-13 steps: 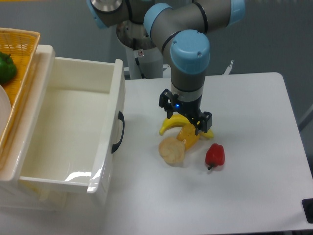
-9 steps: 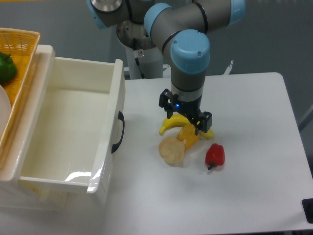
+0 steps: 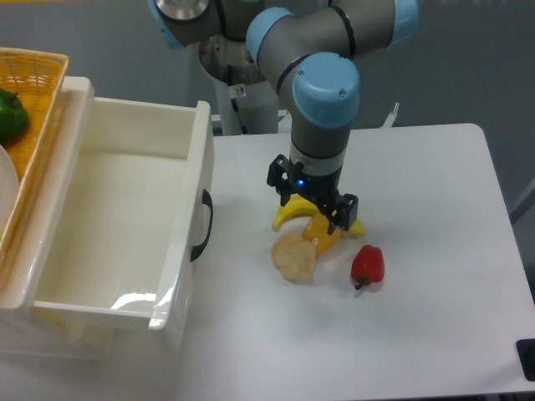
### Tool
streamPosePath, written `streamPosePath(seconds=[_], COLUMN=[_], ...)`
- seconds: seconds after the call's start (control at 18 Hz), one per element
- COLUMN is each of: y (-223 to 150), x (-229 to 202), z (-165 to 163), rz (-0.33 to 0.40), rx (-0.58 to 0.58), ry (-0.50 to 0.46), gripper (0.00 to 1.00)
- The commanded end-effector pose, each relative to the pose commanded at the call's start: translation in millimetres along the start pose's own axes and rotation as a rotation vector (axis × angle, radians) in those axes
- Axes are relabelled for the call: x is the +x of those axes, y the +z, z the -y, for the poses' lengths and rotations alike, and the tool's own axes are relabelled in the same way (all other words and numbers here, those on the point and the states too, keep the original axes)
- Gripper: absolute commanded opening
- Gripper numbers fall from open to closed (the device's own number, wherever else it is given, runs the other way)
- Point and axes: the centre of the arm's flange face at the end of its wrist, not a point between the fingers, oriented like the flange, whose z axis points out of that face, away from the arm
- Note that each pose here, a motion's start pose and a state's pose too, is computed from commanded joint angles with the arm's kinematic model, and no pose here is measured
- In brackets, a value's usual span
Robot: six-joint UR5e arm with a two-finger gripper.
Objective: Pick up the round bread
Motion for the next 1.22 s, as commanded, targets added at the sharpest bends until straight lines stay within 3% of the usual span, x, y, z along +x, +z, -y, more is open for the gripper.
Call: streamPosePath(seconds=[0.61,0.89,1.22], y=[40,75,101], x=[-13,-30,-35], z=[-20,-28,-25], rz=[-0.036,-0.084,-0.114], rx=[-0.031,-0.066,-0.083], ry=[-0.056,-0.267,-0.376], gripper=[1.00,1.00,1.00])
